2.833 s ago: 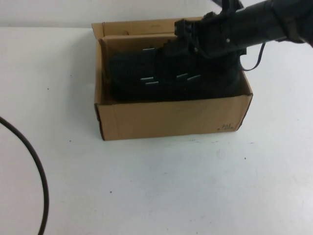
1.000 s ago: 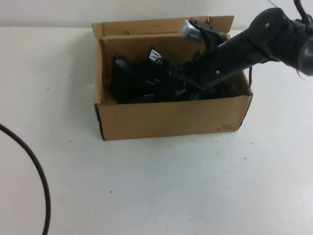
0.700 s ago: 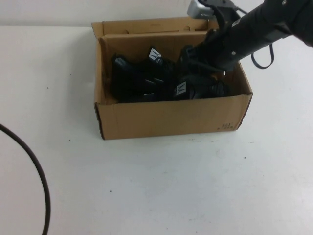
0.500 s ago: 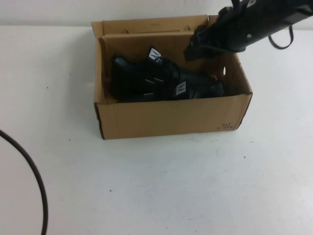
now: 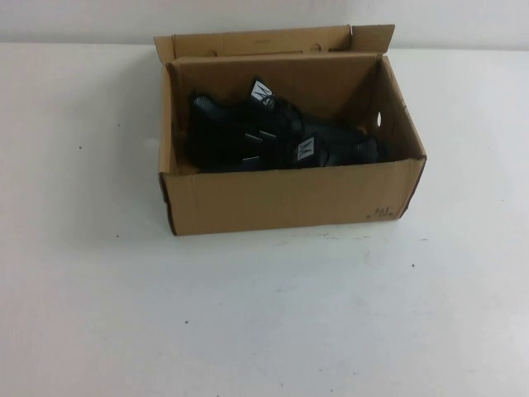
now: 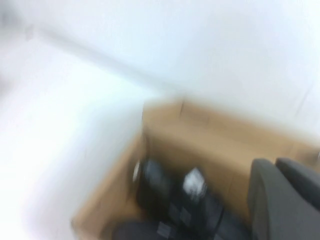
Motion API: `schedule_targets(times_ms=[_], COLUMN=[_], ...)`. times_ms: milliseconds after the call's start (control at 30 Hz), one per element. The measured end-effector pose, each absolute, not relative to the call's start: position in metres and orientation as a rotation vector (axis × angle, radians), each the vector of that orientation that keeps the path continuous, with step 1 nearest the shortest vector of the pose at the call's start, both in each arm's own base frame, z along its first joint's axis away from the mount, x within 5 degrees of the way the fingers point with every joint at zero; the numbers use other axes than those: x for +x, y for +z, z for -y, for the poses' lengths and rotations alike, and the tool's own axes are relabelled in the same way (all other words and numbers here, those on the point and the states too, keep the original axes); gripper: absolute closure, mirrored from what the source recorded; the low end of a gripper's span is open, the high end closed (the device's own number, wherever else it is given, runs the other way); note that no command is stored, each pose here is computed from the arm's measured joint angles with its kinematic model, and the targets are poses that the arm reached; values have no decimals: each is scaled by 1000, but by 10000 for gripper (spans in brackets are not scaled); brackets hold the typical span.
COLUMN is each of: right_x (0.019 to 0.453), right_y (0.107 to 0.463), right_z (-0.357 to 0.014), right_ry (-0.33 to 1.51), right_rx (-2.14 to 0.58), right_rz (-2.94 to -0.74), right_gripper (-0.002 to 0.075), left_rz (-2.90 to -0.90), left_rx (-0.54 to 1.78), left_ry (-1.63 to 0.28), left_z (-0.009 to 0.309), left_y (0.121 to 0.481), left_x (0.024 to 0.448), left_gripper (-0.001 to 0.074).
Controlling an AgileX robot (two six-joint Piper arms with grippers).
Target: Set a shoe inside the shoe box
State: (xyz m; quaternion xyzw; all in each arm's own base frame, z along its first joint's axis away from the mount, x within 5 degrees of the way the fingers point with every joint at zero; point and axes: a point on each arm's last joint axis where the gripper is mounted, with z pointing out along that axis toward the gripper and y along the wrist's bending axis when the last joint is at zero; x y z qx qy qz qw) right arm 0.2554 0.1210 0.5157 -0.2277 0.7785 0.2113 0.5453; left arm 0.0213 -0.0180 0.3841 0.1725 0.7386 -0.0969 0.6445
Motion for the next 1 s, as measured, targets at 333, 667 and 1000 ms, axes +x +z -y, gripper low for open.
schedule_targets(times_ms=[333, 667, 1000], right_x=[152, 96, 65], right_y=[534, 408, 295], right_z=[-75, -49, -34], right_ry=[440, 388, 471], right_rx=[-427, -403, -253], right_rz=[-1560, -1670, -1646], right_gripper=[740, 741, 741], left_rz=[-1604, -1673, -1686], left_rx=[264, 186, 166], left_ry=[-364, -439, -458], left_z=[22, 27, 28], left_y=[370, 326, 323], left_x=[30, 51, 52], left_gripper=[736, 736, 736])
